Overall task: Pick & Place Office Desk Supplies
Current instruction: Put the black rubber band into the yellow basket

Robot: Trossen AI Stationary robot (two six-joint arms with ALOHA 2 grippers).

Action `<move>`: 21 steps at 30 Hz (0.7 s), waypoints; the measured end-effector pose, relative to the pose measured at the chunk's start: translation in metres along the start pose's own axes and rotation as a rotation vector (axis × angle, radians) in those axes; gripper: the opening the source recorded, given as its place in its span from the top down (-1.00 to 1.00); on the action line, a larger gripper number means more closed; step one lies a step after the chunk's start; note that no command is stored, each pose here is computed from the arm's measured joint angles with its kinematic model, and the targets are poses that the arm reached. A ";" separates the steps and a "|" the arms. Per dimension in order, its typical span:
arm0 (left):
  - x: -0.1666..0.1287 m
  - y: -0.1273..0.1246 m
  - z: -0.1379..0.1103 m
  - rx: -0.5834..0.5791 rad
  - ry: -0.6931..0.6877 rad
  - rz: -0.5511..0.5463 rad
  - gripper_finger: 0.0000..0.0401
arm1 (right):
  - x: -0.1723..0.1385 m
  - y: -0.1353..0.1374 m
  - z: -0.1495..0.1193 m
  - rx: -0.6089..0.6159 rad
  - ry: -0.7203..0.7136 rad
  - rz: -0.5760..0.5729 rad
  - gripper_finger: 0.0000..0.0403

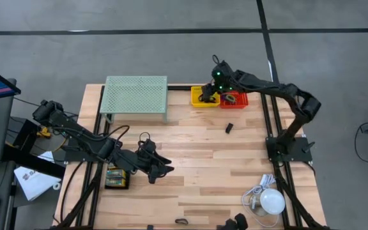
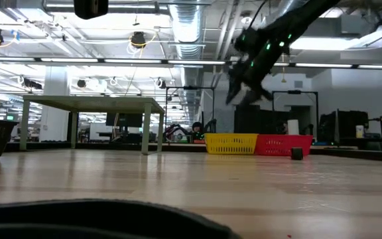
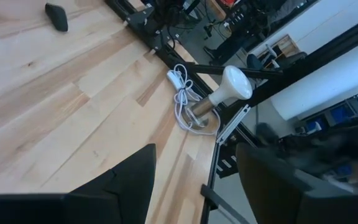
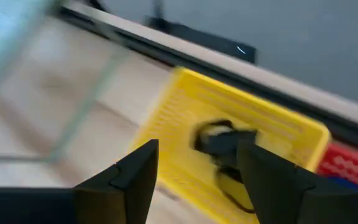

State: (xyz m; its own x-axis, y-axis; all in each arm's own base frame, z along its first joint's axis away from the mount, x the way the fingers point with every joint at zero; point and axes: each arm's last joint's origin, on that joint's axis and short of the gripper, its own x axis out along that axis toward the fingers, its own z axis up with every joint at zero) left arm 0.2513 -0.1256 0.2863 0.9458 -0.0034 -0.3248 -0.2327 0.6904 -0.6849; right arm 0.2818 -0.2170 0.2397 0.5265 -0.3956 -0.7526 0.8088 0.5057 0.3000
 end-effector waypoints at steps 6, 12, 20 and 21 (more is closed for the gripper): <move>0.000 0.002 -0.003 0.050 0.048 0.007 -0.09 | -0.061 0.042 -0.013 -0.198 -0.013 0.241 -0.03; -0.009 0.012 -0.026 0.100 0.334 0.057 -0.09 | -0.123 0.078 -0.054 -0.339 0.016 0.281 -0.02; -0.011 0.003 -0.077 0.131 0.626 0.001 -0.09 | -0.192 0.102 -0.096 -0.320 -0.102 0.318 -0.02; -0.008 0.004 -0.087 0.149 0.655 0.006 -0.09 | -0.197 0.103 -0.100 -0.315 -0.120 0.313 -0.02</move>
State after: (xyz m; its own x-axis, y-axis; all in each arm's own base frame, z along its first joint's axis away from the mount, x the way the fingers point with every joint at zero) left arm 0.2232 -0.1855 0.2294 0.6005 -0.4048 -0.6896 -0.1594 0.7845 -0.5993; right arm 0.2349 -0.0105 0.3605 0.7744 -0.2633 -0.5753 0.4969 0.8160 0.2953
